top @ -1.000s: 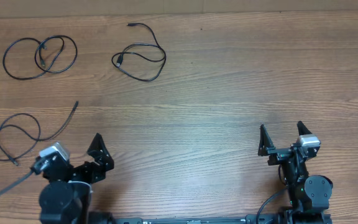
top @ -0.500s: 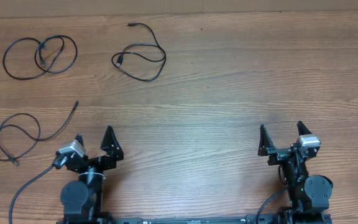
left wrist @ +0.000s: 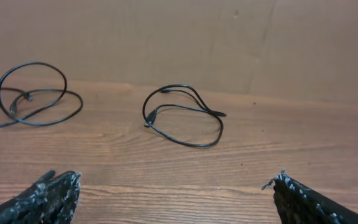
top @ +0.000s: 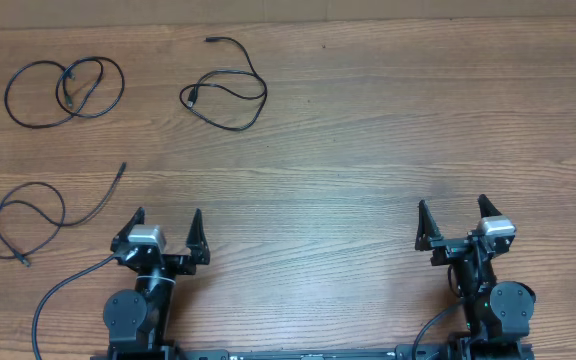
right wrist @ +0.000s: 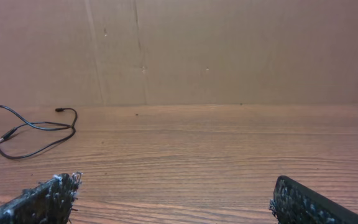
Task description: Untangle cables
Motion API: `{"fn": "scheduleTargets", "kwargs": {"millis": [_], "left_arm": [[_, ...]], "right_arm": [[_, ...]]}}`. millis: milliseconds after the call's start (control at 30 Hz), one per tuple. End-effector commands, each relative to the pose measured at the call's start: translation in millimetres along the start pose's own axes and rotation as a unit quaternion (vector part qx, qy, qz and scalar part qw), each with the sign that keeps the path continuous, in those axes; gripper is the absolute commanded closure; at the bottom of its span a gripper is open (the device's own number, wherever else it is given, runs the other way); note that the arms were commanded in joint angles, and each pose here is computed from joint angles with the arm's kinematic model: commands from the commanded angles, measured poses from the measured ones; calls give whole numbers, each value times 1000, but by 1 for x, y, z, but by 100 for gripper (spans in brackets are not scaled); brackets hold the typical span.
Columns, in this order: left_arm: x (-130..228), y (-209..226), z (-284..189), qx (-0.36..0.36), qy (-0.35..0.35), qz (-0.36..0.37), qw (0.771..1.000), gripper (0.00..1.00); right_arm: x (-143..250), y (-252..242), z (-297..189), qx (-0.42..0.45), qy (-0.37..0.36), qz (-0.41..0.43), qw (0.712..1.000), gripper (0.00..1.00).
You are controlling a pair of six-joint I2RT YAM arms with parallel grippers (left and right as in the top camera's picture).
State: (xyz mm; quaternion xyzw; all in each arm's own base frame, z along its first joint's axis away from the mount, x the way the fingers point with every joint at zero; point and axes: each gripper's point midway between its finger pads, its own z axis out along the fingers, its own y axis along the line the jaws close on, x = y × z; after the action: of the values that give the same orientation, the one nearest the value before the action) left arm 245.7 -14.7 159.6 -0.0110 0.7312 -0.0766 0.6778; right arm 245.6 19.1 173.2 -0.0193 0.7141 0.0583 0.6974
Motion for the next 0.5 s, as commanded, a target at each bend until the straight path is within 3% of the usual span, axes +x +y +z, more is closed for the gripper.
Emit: {"fn": "scheduleTargets", "kwargs": {"millis": [0, 467], "left_arm": [[0, -3, 0, 10, -3, 28, 1000, 0], [-1, 7, -1, -10, -6, 17, 1000, 0]], "right_arm": [[2, -1, 0, 3, -2, -2, 1000, 0], [2, -1, 0, 3, -2, -2, 1000, 0]]}}
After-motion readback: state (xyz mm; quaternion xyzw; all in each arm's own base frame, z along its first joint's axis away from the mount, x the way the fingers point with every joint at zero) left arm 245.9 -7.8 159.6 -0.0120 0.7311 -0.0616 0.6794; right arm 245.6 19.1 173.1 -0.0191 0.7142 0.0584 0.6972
